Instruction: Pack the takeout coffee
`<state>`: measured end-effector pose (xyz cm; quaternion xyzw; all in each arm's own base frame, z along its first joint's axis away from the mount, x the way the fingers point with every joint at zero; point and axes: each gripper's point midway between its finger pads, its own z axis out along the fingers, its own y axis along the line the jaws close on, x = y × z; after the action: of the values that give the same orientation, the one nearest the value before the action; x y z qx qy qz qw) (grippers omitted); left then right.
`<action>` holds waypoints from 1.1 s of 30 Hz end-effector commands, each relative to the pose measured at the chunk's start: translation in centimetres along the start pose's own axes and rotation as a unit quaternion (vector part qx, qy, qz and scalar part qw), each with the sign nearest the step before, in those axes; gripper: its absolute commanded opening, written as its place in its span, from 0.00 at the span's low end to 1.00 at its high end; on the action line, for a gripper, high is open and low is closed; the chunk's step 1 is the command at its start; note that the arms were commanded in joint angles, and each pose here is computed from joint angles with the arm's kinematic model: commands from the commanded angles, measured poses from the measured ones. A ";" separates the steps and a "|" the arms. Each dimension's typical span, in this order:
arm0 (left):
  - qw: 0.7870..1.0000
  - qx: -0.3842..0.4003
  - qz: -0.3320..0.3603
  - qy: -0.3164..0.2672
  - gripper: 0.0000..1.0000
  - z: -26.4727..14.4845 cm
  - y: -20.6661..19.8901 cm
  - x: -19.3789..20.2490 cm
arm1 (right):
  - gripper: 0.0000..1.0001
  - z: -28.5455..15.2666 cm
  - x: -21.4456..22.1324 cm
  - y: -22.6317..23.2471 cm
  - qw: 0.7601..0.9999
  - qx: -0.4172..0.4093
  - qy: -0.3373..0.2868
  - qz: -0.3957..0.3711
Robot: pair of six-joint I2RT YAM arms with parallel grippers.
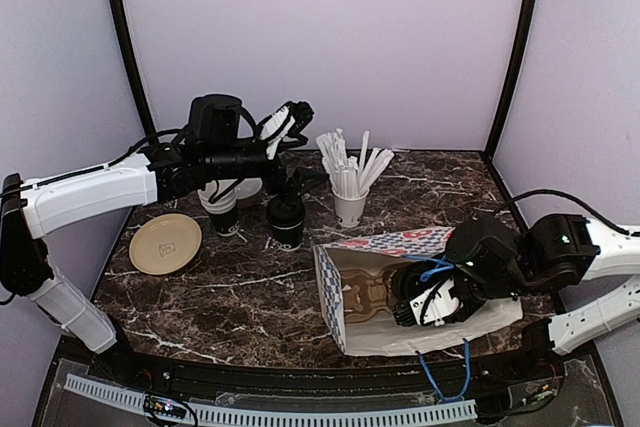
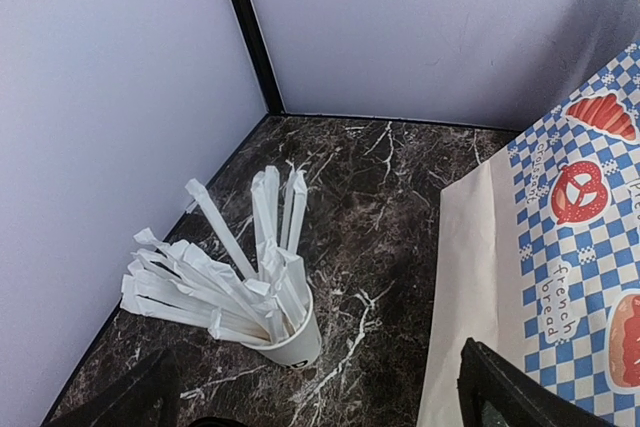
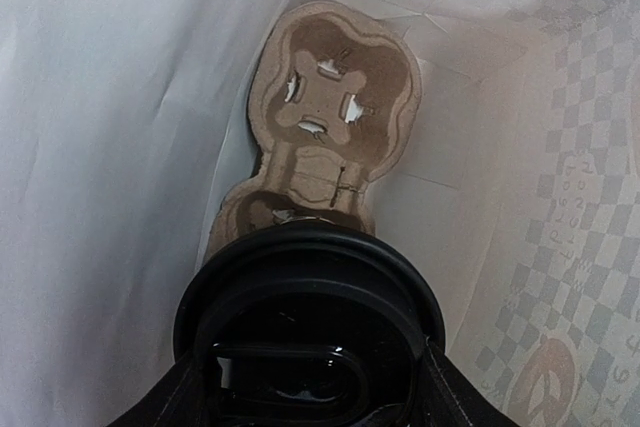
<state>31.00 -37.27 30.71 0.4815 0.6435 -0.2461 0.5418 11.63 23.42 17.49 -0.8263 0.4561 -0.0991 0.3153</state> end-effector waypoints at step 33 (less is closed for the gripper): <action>1.000 0.019 0.014 -0.003 0.99 -0.3 -0.6 -0.1 | 0.50 4.4 2.6 1.1 0.999 0.044 0.021 0.004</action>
<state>30.32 -37.54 30.42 0.4961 0.6365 -0.2573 0.5316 13.14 22.94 13.24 -0.8186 0.4650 -0.1020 0.3213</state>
